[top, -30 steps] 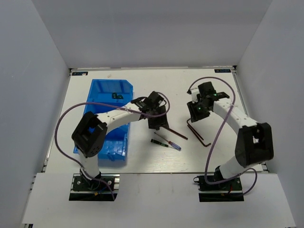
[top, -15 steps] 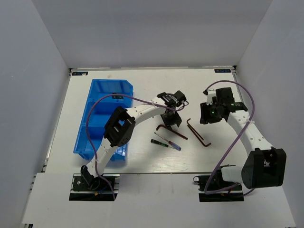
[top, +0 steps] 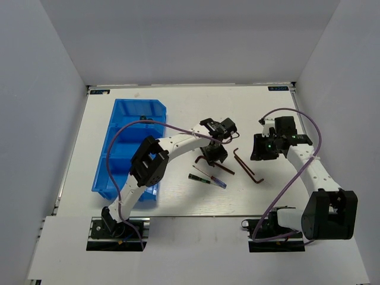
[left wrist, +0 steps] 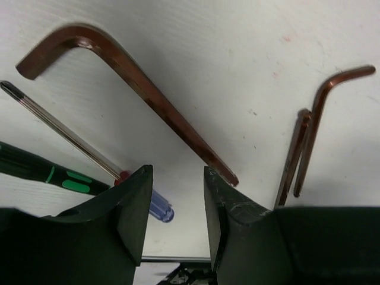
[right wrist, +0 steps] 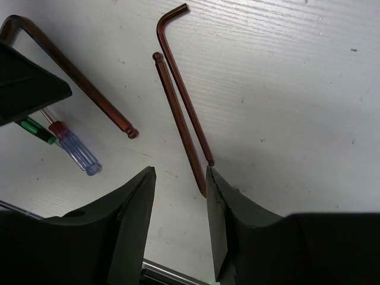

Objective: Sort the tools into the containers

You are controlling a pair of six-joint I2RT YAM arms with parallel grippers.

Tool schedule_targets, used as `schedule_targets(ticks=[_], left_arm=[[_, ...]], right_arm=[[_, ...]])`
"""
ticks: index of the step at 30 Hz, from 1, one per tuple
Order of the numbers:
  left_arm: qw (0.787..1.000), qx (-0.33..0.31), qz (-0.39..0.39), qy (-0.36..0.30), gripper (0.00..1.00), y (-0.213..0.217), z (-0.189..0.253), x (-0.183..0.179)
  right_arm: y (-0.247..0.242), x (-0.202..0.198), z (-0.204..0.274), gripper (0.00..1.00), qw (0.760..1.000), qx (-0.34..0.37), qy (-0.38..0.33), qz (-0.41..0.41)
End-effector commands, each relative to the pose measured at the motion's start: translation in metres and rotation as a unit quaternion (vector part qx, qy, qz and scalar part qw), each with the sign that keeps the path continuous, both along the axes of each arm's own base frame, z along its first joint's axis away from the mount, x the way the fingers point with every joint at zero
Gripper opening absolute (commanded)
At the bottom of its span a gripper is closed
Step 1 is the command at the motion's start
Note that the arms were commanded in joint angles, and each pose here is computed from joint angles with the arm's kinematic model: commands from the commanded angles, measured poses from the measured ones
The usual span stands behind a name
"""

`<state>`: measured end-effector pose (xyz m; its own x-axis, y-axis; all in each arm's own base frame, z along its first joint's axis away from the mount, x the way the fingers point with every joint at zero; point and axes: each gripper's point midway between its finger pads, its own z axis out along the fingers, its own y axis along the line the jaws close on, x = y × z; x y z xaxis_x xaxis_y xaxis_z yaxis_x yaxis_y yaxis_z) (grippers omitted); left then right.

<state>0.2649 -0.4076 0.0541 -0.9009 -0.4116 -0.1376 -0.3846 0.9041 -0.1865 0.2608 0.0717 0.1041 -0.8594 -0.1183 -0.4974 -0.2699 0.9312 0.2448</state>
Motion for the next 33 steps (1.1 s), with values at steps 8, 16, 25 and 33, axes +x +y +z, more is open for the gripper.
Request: schedule_targets(ticks=[8, 16, 25, 33], left_arm=[[0.999, 0.033, 0.032, -0.016, 0.5, 0.001, -0.019, 0.027], [0.995, 0.086, 0.052, 0.014, 0.37, 0.028, -0.054, 0.011], [0.985, 0.158, 0.059, 0.04, 0.0, 0.08, -0.083, -0.009], [0.989, 0.121, 0.033, -0.072, 0.0, 0.063, -0.028, 0.065]], right_arm=[[0.0, -0.014, 0.003, 0.46, 0.999, 0.038, -0.014, -0.005], [-0.005, -0.011, 0.004, 0.46, 0.998, 0.058, -0.011, -0.018], [-0.006, -0.01, 0.007, 0.46, 0.997, 0.078, -0.004, -0.027], [-0.006, -0.019, 0.006, 0.46, 0.997, 0.081, -0.003, -0.017]])
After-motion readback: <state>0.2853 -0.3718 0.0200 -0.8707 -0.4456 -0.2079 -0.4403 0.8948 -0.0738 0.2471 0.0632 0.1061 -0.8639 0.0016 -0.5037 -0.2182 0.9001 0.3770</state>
